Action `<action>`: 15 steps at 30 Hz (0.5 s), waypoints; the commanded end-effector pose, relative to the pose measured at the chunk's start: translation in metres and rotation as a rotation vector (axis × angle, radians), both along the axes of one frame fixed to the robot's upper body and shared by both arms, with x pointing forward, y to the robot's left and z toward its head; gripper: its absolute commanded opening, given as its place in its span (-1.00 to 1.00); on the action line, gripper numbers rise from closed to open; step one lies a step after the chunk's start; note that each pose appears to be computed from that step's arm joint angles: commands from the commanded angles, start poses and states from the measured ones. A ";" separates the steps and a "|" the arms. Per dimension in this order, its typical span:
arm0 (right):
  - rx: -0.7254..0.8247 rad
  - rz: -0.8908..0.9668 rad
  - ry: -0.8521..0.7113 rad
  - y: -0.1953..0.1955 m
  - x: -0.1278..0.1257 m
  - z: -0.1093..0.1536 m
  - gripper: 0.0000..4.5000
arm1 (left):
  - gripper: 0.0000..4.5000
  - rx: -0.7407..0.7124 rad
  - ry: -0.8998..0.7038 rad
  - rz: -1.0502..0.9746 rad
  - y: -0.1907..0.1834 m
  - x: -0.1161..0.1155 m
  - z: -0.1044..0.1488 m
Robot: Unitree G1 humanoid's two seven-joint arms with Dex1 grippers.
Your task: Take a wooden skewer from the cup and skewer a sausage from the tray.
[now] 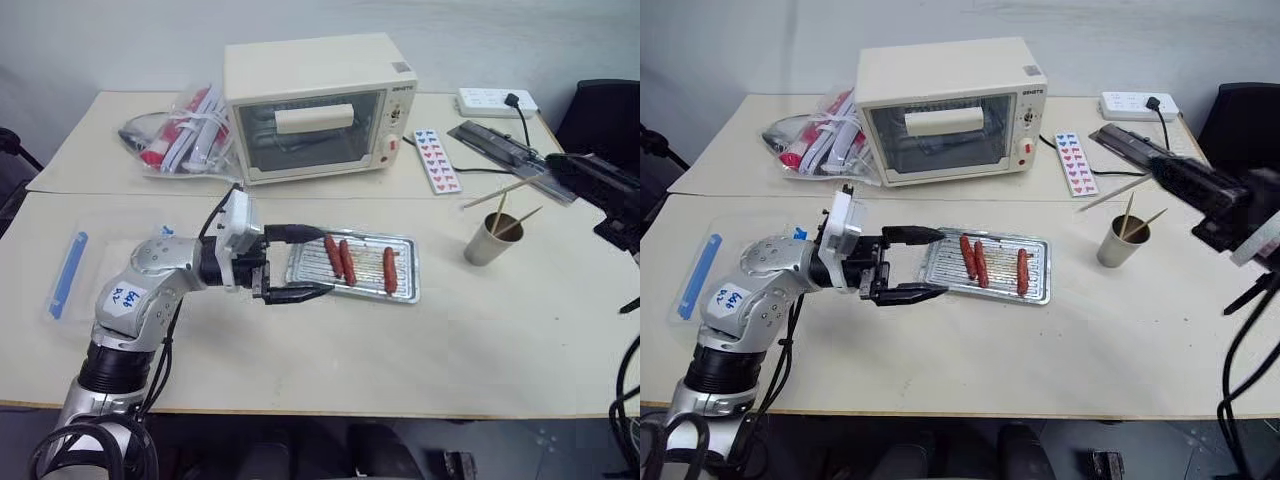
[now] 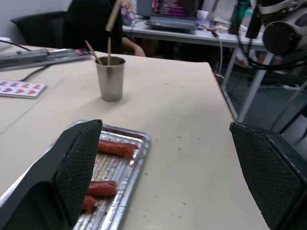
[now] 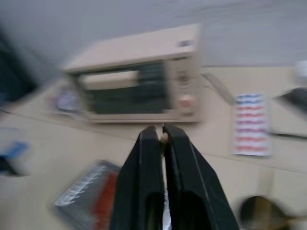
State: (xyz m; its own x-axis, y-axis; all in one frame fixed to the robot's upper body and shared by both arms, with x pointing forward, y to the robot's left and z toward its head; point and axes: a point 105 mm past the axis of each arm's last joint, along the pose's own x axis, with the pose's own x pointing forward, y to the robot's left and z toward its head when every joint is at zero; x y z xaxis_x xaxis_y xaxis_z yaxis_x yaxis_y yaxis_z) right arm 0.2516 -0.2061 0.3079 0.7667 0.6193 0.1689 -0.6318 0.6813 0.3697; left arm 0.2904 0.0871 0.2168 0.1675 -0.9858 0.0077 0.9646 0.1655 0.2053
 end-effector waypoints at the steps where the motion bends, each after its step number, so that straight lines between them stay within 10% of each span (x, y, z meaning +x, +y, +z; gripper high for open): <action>1: 0.176 0.155 0.044 0.035 0.005 -0.010 -0.99 | 1.00 -0.040 -0.071 0.044 0.001 0.004 0.014; 15: 0.457 0.335 0.233 0.108 0.007 -0.050 -0.99 | 1.00 -0.107 -0.067 0.068 -0.009 -0.002 0.018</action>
